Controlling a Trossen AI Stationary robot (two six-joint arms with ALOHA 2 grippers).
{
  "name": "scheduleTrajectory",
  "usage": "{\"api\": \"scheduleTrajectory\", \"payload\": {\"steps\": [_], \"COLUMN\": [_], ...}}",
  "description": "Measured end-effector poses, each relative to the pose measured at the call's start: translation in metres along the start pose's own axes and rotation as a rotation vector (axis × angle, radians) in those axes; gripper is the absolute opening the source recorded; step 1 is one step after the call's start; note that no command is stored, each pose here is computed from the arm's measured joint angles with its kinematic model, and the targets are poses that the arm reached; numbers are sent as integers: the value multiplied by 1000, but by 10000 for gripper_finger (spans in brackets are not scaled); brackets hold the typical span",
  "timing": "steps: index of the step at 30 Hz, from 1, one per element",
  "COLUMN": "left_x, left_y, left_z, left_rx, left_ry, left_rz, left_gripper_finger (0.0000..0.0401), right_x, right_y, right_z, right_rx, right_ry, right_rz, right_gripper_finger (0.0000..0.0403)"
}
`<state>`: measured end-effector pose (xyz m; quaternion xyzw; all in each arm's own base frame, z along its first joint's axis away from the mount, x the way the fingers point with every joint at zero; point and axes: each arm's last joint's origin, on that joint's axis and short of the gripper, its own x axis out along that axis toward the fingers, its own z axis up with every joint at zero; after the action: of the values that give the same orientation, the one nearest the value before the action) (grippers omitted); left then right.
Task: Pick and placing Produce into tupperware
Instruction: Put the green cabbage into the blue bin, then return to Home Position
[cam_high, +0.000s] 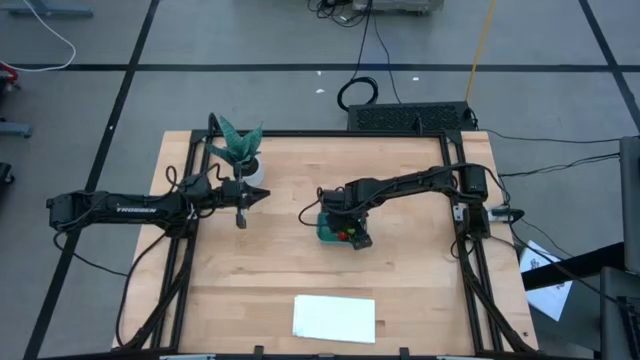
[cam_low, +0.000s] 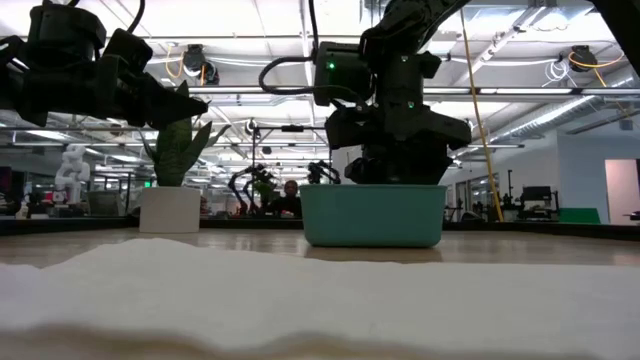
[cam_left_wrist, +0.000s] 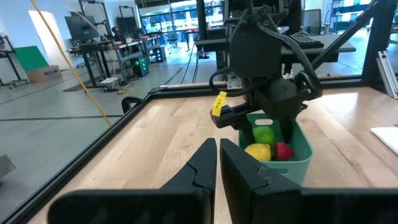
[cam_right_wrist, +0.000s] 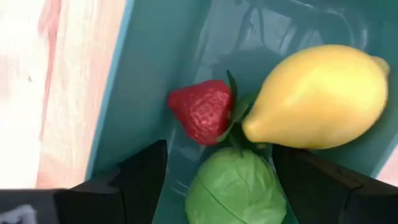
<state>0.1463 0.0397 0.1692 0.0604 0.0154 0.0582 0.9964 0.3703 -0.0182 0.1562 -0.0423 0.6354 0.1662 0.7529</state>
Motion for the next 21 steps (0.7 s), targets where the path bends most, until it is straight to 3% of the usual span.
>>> {"api": "scheduleTrajectory", "payload": {"steps": [13,21], "left_x": [0,0], "left_y": [0,0], "left_z": [0,0], "left_rx": [0,0], "left_ry": [0,0], "left_rz": [0,0], "left_gripper_finger": [26,26], "right_x": [-20,-42], "right_y": [4,1], "right_z": [1,-2], "right_rx": [12,32], "right_ry": [-53,-92], "right_rz": [-25,-119], "right_gripper_finger": [281,274]}}
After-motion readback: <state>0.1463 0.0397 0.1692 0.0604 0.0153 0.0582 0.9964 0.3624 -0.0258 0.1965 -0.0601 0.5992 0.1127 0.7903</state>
